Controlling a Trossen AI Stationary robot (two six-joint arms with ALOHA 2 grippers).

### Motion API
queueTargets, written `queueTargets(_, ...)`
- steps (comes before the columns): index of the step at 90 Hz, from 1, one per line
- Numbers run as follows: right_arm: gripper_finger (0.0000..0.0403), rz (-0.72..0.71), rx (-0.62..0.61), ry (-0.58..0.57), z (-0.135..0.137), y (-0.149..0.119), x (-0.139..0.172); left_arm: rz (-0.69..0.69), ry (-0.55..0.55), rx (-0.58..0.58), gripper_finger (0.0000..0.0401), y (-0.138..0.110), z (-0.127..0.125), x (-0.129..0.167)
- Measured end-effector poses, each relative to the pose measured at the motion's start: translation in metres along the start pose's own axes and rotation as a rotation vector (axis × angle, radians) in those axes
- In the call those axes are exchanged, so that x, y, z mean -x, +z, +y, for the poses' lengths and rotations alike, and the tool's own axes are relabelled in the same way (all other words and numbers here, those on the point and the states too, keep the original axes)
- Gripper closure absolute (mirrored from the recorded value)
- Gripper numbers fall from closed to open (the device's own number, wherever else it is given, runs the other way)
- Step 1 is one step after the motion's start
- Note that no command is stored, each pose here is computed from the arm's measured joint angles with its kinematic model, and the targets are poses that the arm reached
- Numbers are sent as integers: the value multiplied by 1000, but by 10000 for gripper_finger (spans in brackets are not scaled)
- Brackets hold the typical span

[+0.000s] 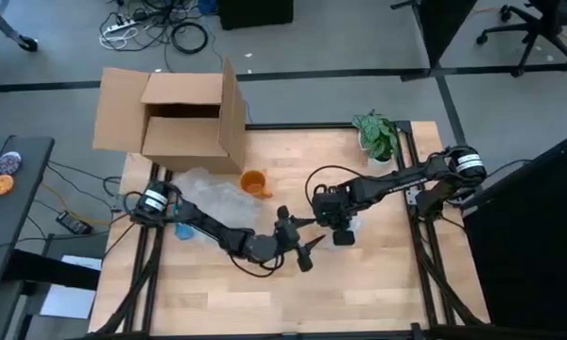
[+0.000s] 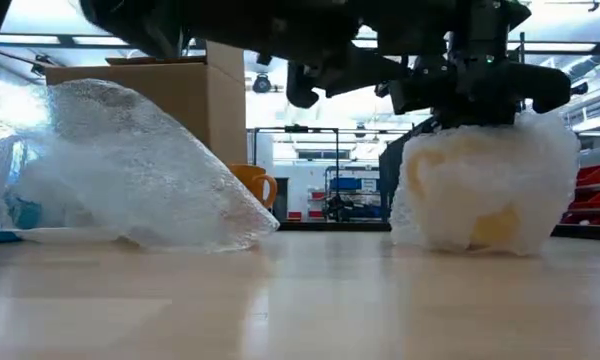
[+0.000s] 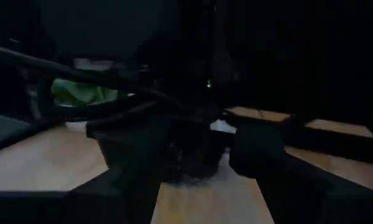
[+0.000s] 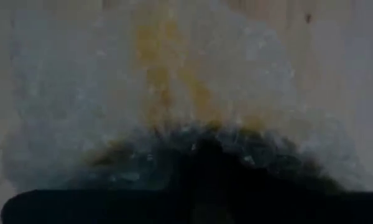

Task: Wrap mug
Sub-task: Wrap the yellow mug using the transparent bubble wrap

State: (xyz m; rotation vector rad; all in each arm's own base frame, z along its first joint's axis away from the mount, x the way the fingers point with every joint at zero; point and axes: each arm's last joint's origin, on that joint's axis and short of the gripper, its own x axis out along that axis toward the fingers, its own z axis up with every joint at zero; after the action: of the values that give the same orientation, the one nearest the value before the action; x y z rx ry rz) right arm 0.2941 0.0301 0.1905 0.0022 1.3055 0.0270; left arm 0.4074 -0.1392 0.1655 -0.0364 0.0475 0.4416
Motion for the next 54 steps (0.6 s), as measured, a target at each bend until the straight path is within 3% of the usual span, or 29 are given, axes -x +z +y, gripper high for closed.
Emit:
queueTargets(11,343,-28,-16,1,0,3,1,63,39,-81,178,-20,-7,12)
queueTargets(21,343,-27,-16,2,0,3,1,-2,82,32,178,-8,-12,24)
queueTargets(28,342,-32,-12,2,0,3,1,-13,76,53,178,-13,-11,28)
queueTargets(46,342,-69,-1,8,1,7,0,-23,58,102,178,-12,2,8)
queueTargets(54,341,-102,-2,10,1,10,1,5,40,73,178,-23,10,-6)
